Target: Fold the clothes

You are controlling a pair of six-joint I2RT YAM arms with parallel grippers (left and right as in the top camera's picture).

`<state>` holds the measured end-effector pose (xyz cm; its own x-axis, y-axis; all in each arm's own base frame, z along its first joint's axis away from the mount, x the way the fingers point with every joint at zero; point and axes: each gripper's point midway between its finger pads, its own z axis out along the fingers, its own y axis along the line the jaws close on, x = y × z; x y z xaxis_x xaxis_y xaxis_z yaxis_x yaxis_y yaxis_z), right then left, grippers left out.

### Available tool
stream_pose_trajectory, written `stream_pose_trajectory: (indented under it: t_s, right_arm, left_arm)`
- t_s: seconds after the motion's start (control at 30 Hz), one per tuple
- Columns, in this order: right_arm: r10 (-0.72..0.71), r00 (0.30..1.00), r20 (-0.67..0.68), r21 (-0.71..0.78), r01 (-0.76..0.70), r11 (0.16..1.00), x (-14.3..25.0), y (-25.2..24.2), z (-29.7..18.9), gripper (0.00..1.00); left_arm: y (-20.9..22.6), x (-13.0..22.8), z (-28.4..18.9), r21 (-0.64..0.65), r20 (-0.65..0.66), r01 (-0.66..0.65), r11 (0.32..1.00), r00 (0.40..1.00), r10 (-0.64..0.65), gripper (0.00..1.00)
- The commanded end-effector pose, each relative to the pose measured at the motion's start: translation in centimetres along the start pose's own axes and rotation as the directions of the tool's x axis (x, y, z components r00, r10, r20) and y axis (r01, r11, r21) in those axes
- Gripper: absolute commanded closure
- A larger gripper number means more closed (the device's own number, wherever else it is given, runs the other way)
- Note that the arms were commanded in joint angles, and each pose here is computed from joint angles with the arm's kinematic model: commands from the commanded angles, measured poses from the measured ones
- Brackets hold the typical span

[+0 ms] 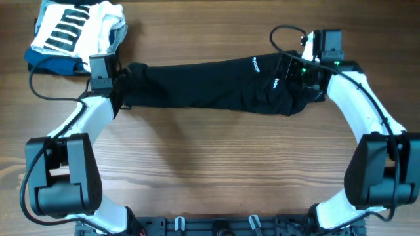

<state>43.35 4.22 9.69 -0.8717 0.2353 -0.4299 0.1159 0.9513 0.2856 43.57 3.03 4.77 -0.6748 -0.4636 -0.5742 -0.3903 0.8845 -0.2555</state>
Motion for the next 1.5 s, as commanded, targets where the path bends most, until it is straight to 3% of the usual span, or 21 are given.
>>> stream_pose_trajectory:
  t_s: [0.0, 0.17, 0.33, 0.63, 0.77, 0.8, 0.9, 1.0, 1.13, 1.33, 1.4, 1.47]
  right_arm:
    - [-0.079, 0.995, 0.067, -0.005, 0.080, 0.997, -3.0, 1.2, -3.4, 0.01]
    - [-0.082, 0.996, 0.036, 0.005, 0.081, 0.997, -2.3, 1.0, -3.7, 0.01]
    - [-0.077, 0.997, 0.022, 0.007, 0.077, 0.997, -1.9, 0.9, -3.6, 0.00]
    - [-0.067, 0.998, 0.010, 0.009, 0.067, 0.998, -1.6, 0.8, -3.6, 0.01]
    - [-0.049, 0.999, 0.011, 0.009, 0.049, 0.999, -1.7, 0.8, -3.6, 0.01]
    - [-0.048, 0.999, 0.010, 0.009, 0.048, 0.999, -1.6, 0.8, -3.6, 0.01]
    - [-0.049, 0.999, 0.005, 0.010, 0.049, 0.999, -1.5, 0.8, -3.6, 0.01]
    - [-0.048, 0.999, 0.000, 0.011, 0.048, 0.999, -1.4, 0.8, -3.6, 0.02]
    - [-0.048, 0.999, -0.002, 0.011, 0.048, 0.999, -1.3, 0.8, -3.5, 0.22]
    - [-0.042, 0.995, -0.092, 0.021, 0.044, 0.999, 0.6, 0.4, -1.1, 0.81]
    - [-0.037, 0.990, -0.134, 0.016, 0.040, 0.999, 1.6, 0.4, 0.2, 0.92]
    - [-0.031, 0.984, -0.174, -0.014, 0.029, 0.999, 2.5, 0.6, 1.3, 0.96]
  left_arm:
    - [-1.6, 1.0, -0.7, 0.133, -0.048, -0.169, 0.976, 0.983, 0.177, 0.00]
    - [-2.4, 3.0, -0.6, 0.346, -0.135, -0.153, 0.926, 0.968, 0.211, 0.00]
    - [-1.5, 4.8, 0.2, 0.362, -0.174, -0.216, 0.907, 0.940, 0.294, 0.00]
    - [-0.8, 7.4, 3.2, 0.367, -0.227, -0.219, 0.904, 0.921, 0.315, 0.03]
    - [-1.9, 9.5, 4.0, 0.388, -0.261, -0.235, 0.891, 0.899, 0.351, 0.33]
    - [-2.1, 10.1, 4.2, 0.385, -0.271, -0.242, 0.891, 0.893, 0.360, 0.54]
    - [-1.9, 10.4, 4.4, 0.360, -0.281, -0.255, 0.897, 0.888, 0.365, 0.96]
    - [-1.4, 10.2, 4.3, 0.325, -0.298, -0.220, 0.920, 0.899, 0.321, 0.96]
    - [-0.1, 8.1, 2.4, 0.246, -0.301, -0.221, 0.944, 0.908, 0.291, 0.96]
    - [-1.0, 2.3, -4.5, 0.197, -0.272, -0.227, 0.954, 0.922, 0.275, 0.96]
    - [-1.5, 1.2, -6.2, 0.197, -0.273, -0.231, 0.953, 0.920, 0.280, 0.96]
    - [-1.7, 0.2, -7.7, 0.190, -0.281, -0.245, 0.951, 0.914, 0.292, 0.96]
